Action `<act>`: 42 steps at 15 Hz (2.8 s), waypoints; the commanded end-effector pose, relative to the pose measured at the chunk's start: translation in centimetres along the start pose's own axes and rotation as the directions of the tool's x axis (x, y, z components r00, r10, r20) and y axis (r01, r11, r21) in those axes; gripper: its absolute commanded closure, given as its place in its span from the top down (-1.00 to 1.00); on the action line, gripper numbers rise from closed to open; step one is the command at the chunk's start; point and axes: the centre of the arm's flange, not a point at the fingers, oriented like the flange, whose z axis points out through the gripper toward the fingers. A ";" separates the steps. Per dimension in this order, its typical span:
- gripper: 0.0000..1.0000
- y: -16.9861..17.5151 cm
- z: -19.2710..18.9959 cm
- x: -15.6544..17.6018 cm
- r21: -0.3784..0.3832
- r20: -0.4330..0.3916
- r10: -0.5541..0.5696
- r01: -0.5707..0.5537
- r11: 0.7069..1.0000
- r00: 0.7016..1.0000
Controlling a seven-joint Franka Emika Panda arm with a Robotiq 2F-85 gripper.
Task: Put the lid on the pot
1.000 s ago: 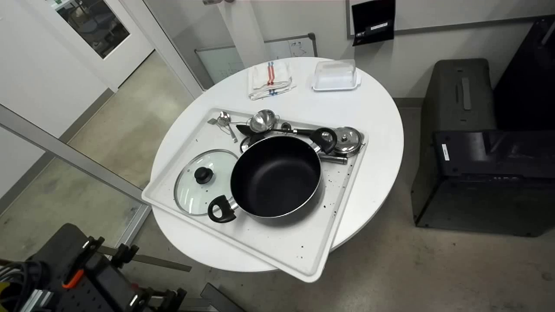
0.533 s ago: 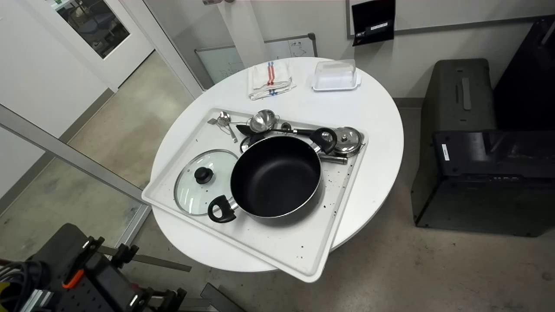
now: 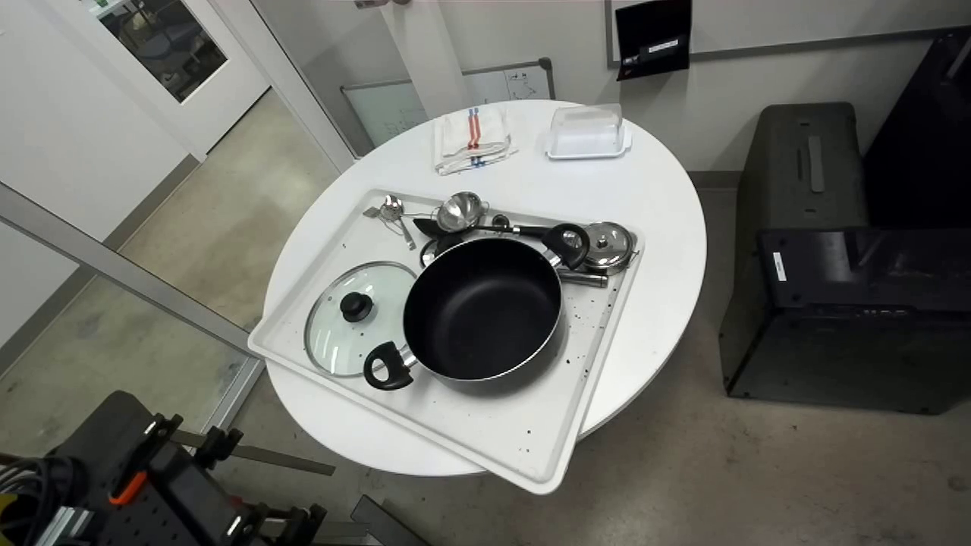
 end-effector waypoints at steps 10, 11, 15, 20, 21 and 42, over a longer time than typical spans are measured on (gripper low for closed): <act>1.00 -2.9 5.7 6.9 0.044 0.016 -0.072 0.072 0.996 0.997; 1.00 -3.2 6.1 7.2 0.050 0.009 -0.081 0.080 0.996 0.997; 1.00 -4.6 8.4 8.6 0.097 -0.003 -0.120 0.119 0.988 0.993; 1.00 -6.2 12.1 10.4 0.148 0.030 -0.159 0.153 0.977 0.987; 1.00 -6.4 12.7 10.8 0.159 0.043 -0.169 0.160 0.974 0.985; 1.00 -12.0 32.1 17.1 0.184 0.006 -0.214 0.209 0.960 0.977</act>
